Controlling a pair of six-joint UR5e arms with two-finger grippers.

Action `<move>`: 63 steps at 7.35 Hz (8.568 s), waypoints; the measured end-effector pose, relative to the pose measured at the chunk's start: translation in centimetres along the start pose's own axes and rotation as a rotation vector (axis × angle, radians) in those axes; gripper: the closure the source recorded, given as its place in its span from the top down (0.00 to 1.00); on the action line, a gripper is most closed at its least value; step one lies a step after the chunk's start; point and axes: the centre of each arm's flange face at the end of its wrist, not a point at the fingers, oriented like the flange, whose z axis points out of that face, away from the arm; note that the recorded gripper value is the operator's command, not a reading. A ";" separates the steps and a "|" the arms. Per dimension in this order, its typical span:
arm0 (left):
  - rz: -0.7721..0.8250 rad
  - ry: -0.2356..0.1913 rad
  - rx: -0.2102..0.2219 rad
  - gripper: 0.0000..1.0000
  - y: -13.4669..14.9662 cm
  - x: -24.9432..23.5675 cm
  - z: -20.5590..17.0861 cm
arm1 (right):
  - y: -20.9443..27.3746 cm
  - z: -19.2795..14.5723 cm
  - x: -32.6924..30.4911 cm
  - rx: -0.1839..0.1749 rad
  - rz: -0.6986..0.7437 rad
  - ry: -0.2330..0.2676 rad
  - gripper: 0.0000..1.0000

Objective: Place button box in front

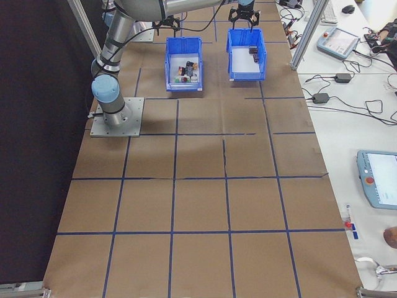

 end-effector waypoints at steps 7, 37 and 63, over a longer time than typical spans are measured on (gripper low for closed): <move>-0.007 0.004 -0.018 0.99 3.5 1.0 5.2 | -6.5 9.8 -6.3 -0.011 -0.183 -0.005 1.00; -0.052 0.222 -0.020 0.00 -3.3 25.8 -2.9 | 37.8 3.6 -2.4 -0.033 -0.300 0.126 0.01; 1.356 0.030 0.204 0.99 -14.3 19.5 -18.5 | 26.5 7.9 -28.0 0.029 -0.285 0.042 0.02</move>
